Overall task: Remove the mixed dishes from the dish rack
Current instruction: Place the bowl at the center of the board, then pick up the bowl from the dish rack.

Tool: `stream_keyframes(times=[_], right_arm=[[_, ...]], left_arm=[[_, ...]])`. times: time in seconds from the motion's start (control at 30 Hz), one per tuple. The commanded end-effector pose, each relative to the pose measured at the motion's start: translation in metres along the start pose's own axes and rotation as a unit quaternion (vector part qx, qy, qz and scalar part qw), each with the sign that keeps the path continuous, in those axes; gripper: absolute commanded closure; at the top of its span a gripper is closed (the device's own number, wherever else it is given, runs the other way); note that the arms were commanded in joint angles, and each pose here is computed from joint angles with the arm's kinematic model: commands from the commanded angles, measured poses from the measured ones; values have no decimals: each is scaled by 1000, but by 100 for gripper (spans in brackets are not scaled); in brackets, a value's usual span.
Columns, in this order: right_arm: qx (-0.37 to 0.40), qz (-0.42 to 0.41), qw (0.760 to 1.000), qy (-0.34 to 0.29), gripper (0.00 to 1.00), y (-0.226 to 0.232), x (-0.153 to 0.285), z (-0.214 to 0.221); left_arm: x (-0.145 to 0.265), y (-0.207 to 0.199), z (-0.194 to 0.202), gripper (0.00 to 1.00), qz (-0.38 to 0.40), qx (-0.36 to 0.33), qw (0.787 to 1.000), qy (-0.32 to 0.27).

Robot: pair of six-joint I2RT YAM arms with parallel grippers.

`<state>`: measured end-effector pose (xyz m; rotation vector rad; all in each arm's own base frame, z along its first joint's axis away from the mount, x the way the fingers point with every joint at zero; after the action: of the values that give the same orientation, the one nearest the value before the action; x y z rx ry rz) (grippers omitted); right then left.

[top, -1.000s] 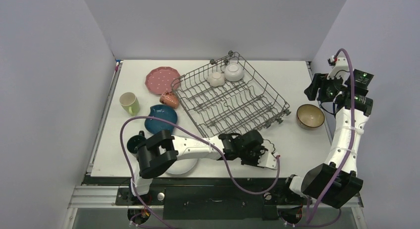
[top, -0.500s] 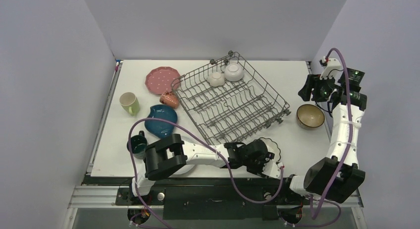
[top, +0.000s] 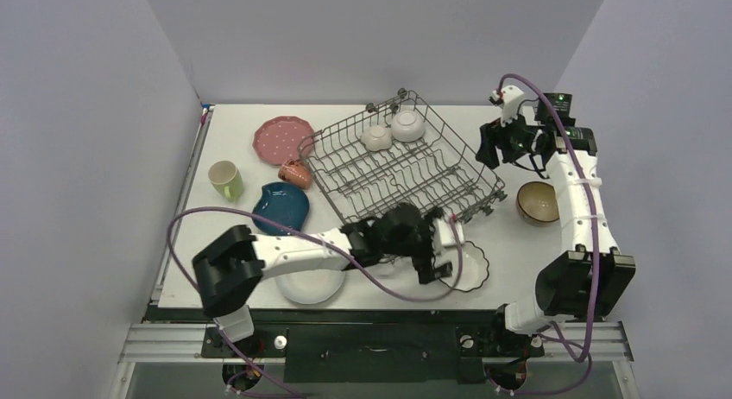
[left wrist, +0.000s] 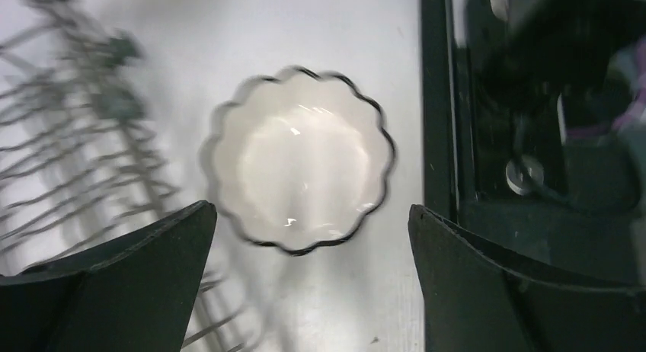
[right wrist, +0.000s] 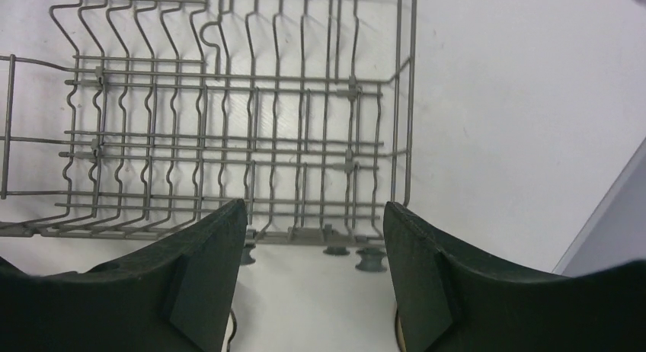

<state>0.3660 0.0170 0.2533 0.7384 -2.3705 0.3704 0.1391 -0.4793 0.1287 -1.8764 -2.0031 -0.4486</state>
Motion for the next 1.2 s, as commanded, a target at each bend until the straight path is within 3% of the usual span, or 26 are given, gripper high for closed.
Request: stream_keyframes(times=[0.0, 0.1, 0.2, 0.33, 0.43, 0.57, 0.87, 1.17], right_arm=[[108, -44, 993, -35, 37, 6, -18, -41], [184, -73, 979, -42, 32, 22, -44, -63], [226, -60, 972, 2, 29, 23, -84, -67], [284, -13, 957, 57, 28, 25, -130, -83], [348, 9, 933, 85, 27, 29, -167, -91], [406, 41, 908, 100, 25, 24, -211, -97], [458, 75, 878, 118, 23, 31, -269, -97], [469, 106, 869, 117, 15, 32, -307, -91]], left_arm=[[80, 55, -96, 4, 4, 148, 974, -172], [121, 100, -99, 4, -7, 240, 950, -202], [148, 142, -94, 4, -51, 296, 927, -223], [185, 212, -63, 4, -141, 399, 872, -245], [205, 253, -36, 4, -192, 478, 819, -253], [219, 279, -19, 4, -222, 523, 781, -260], [285, 291, 21, 4, -344, 517, 735, -274], [330, 277, 37, 4, -400, 497, 717, -282]])
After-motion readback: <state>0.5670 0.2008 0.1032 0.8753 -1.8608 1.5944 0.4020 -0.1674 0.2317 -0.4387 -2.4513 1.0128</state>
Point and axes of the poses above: each gripper's point midway between its finger pads, its own x axis back along the fingers, its own y axis along the line the jaws close on, z = x × y, the point moved 1 cm from there along x, back along the fingers, and after that the axes turned 7 degrees about x, right-handed, at the moved point
